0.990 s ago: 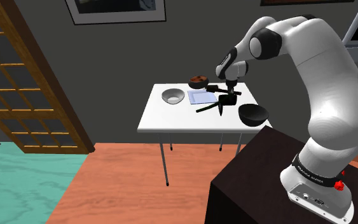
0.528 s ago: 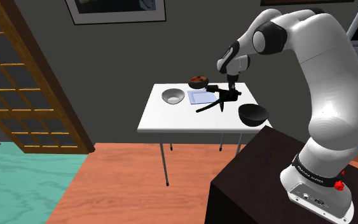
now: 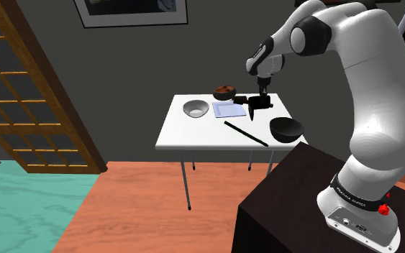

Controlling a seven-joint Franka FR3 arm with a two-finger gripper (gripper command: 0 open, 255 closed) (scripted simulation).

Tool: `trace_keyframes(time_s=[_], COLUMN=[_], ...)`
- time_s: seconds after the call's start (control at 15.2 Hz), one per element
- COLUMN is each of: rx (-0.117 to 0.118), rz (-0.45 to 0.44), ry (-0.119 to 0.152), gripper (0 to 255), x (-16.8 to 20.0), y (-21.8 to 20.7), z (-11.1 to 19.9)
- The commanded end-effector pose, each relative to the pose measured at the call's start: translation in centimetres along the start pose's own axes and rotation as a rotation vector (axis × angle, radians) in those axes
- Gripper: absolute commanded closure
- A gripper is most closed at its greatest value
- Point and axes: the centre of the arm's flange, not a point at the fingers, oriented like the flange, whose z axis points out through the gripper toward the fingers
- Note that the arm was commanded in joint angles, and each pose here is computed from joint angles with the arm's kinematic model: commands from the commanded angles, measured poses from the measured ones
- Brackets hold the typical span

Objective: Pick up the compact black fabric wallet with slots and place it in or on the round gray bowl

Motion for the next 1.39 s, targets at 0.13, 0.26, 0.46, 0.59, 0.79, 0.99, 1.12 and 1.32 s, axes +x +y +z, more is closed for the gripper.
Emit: trace_keyframes(time_s=[0.13, 0.26, 0.46, 0.59, 0.79, 0.99, 1.12, 1.32], rx=[0.0, 0.0, 0.0, 0.0, 0.0, 0.0, 0.0, 0.0], rz=[0.0, 0.0, 0.0, 0.0, 0.0, 0.0, 0.0, 0.0], ry=[0.0, 0.0, 0.0, 0.0, 0.0, 0.0, 0.0, 0.0], gripper=[255, 255, 255, 255, 255, 255, 255, 255], x=[-0.2, -0.3, -0.4, -0.5, -0.5, -3.6, -5.7, -8.8], y=[0.0, 0.1, 0.1, 0.1, 0.2, -2.2, -3.9, -6.3], z=[-2.1, -3.1, -4.7, -5.8, -7.0, -7.5, -7.8, -8.2])
